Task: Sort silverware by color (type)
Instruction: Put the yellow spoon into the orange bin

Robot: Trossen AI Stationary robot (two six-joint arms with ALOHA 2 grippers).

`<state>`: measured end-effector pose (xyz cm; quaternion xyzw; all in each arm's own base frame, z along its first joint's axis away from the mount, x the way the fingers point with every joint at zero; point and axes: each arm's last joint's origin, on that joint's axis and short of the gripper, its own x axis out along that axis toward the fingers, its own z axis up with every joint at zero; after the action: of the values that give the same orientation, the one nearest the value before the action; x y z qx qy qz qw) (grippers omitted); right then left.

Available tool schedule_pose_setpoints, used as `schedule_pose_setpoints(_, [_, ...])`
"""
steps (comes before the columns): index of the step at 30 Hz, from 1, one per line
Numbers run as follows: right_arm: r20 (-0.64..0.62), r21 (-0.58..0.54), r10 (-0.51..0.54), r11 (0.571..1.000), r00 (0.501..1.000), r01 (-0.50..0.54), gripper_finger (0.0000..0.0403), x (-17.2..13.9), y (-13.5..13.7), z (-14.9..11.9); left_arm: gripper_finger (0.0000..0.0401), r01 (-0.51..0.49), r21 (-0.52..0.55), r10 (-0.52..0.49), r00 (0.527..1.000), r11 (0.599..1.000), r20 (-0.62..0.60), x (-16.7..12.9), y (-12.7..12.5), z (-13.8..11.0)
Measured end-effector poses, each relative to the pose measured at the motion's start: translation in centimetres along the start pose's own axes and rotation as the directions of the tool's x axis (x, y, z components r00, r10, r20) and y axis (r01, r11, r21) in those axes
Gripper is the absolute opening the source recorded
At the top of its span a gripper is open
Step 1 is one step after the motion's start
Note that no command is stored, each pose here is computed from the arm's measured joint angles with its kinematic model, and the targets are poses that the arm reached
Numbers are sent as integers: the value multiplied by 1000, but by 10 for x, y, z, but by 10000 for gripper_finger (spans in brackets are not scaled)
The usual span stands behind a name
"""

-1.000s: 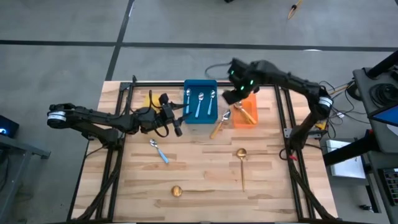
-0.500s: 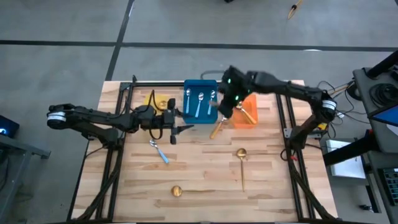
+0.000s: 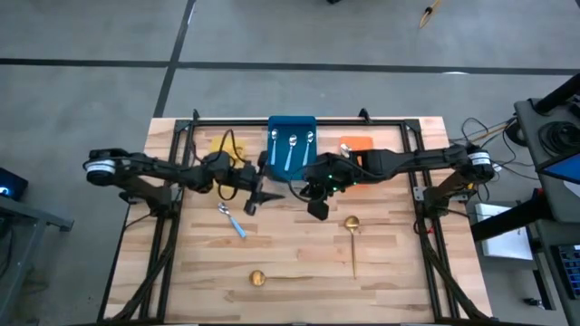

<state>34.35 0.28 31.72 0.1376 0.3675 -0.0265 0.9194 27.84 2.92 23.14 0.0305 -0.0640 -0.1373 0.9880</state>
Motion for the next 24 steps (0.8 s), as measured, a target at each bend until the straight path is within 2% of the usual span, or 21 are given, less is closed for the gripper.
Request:
schedule_pose_setpoints(4, [20,-1,0,1000,1000,0,8,-1,0,2,190,40,-10,-40,999,999,2,7,2,-7])
schedule_pose_setpoints(13, [34,-11,-8,1000,999,8,8,4,-3,4,178,11,-70,-11,1000,997,-3,23,11,-10])
schedule_pose_setpoints(17, [12,-10,-15,1000,1000,15,8,10,-4,2,124,-66,-78,65,998,995,-8,24,13,-11])
schedule_pose_setpoints(21, [16,-4,-51,999,999,51,9,13,-6,2,29,-116,-91,115,993,989,-11,22,14,-12])
schedule_pose_setpoints(24, [27,-3,-89,996,996,89,15,13,-7,3,11,-154,-118,154,988,981,-10,22,15,-12])
